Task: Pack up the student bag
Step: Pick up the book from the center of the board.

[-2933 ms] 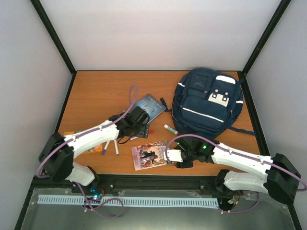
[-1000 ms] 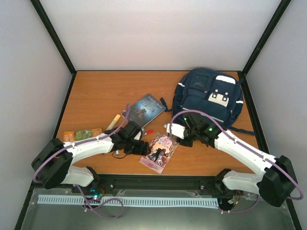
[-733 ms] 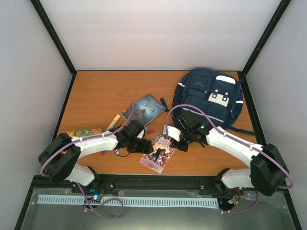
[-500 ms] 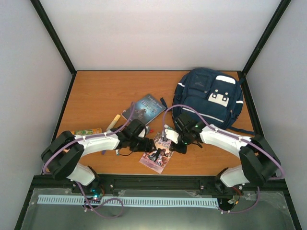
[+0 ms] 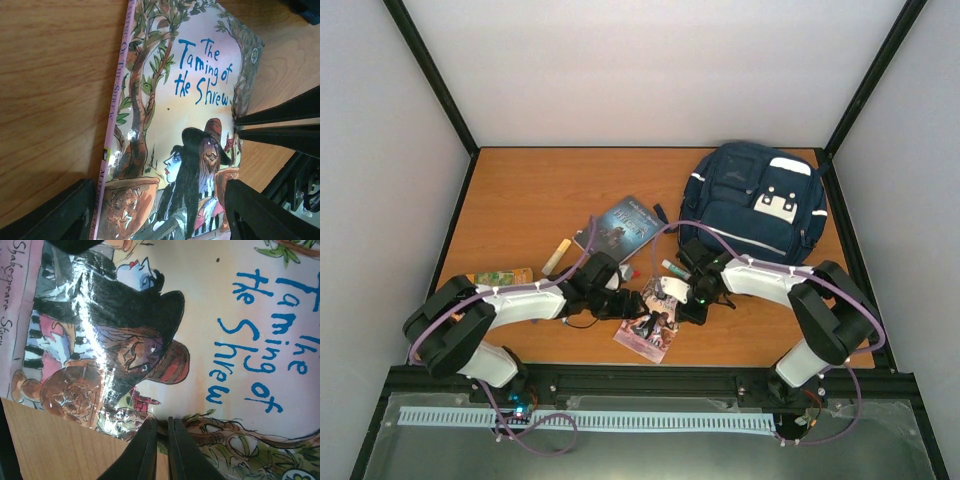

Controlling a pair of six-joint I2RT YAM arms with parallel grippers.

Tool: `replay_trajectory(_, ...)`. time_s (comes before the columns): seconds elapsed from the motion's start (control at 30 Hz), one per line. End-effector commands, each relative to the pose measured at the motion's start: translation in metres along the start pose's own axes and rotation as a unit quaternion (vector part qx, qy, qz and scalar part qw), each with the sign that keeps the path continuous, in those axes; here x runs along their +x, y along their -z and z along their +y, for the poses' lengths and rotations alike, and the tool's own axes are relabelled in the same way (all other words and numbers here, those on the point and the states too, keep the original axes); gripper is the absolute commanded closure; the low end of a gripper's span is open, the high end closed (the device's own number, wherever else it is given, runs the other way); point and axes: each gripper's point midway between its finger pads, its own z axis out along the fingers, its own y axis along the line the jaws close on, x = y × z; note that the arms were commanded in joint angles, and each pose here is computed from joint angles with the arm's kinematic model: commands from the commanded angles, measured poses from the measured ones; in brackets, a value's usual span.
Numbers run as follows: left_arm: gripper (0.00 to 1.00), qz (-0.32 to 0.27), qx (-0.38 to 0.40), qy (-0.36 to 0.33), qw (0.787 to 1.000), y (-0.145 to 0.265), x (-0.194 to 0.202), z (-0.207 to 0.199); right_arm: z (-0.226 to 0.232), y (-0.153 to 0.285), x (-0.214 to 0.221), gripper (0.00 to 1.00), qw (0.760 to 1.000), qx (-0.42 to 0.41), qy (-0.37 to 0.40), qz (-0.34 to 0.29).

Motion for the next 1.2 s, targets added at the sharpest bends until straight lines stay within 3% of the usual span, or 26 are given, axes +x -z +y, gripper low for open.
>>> replay_trajectory(0.0, 0.25, 0.071, -0.044, 0.059, 0.995, -0.007, 0.045, 0.036, -0.009, -0.012, 0.015, 0.92, 0.999, 0.014, -0.018, 0.041)
replay_trajectory(0.13, 0.18, 0.078, -0.070, 0.071, 0.992, -0.005, 0.052, 0.047, -0.014, -0.020, 0.027, 0.95, 0.997, 0.020, -0.029, 0.072)
replay_trajectory(0.2, 0.18, 0.085, -0.042, 0.078, 0.992, -0.010, 0.055, 0.041, -0.015, -0.024, 0.031, 0.96, 0.996, 0.020, -0.034, 0.082)
replay_trajectory(0.3, 0.24, 0.106, 0.018, 0.091, 0.990, -0.017, 0.061, 0.024, -0.015, -0.027, 0.035, 0.96, 0.995, 0.016, -0.039, 0.091)
replay_trajectory(0.5, 0.36, 0.089, 0.078, 0.091, 0.989, -0.013, 0.047, -0.003, -0.016, -0.030, 0.038, 0.95, 0.994, 0.017, -0.046, 0.099)
replay_trajectory(0.73, 0.54, 0.054, 0.086, 0.104, 0.989, -0.001, 0.032, -0.015, -0.019, -0.029, 0.037, 0.95, 0.994, 0.022, -0.050, 0.099)
replay_trajectory(1.03, 0.96, 0.004, 0.074, 0.105, 0.992, 0.011, 0.018, -0.014, -0.020, -0.024, 0.031, 0.93, 0.995, 0.029, -0.050, 0.087)
replay_trajectory(1.17, 0.99, -0.011, 0.054, 0.073, 0.996, 0.026, 0.011, -0.020, -0.037, 0.006, 0.011, 0.89, 0.995, 0.075, -0.055, 0.043)
